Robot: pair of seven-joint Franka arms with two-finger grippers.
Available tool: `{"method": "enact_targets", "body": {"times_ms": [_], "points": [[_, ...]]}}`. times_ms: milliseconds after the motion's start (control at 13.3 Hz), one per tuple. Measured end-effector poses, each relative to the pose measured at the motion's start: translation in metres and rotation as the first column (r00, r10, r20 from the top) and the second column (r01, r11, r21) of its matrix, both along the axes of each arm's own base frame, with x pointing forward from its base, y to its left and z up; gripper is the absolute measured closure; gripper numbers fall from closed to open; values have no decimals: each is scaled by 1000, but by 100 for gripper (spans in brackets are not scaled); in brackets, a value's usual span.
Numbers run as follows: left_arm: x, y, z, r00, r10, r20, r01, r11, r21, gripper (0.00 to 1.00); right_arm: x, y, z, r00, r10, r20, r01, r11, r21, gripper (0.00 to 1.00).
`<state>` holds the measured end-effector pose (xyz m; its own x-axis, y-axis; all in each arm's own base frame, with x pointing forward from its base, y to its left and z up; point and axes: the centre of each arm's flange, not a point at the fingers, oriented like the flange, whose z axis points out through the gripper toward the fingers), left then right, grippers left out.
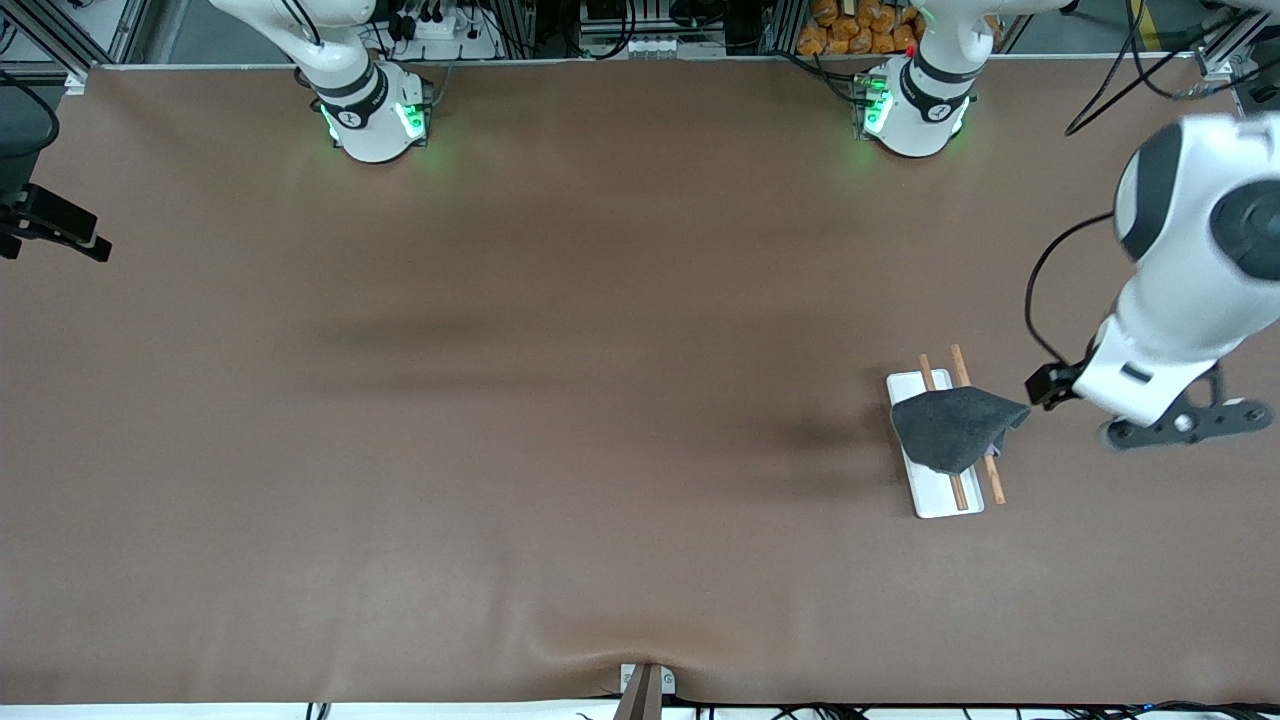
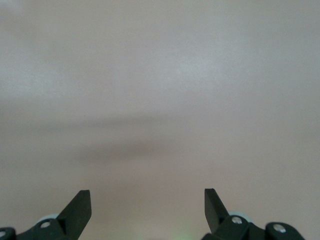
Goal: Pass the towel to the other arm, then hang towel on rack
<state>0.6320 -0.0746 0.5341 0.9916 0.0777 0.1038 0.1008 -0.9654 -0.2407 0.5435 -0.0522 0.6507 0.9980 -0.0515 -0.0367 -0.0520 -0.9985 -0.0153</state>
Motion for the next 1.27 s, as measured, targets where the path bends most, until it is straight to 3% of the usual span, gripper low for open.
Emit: {"method": "enact_targets", "body": {"times_ms": [375, 599, 1273], "points": [[-36, -4, 72, 999, -24, 47, 27, 997, -71, 0, 0, 0, 0, 1000, 0, 0, 0, 1000, 0, 0], [-56, -1, 97, 999, -27, 37, 33, 988, -149, 0, 0, 0, 0, 1000, 0, 0, 0, 1000, 0, 0], [-64, 5, 101, 999, -50, 7, 51, 981, -188, 0, 0, 0, 0, 1000, 0, 0, 0, 1000, 0, 0]]}}
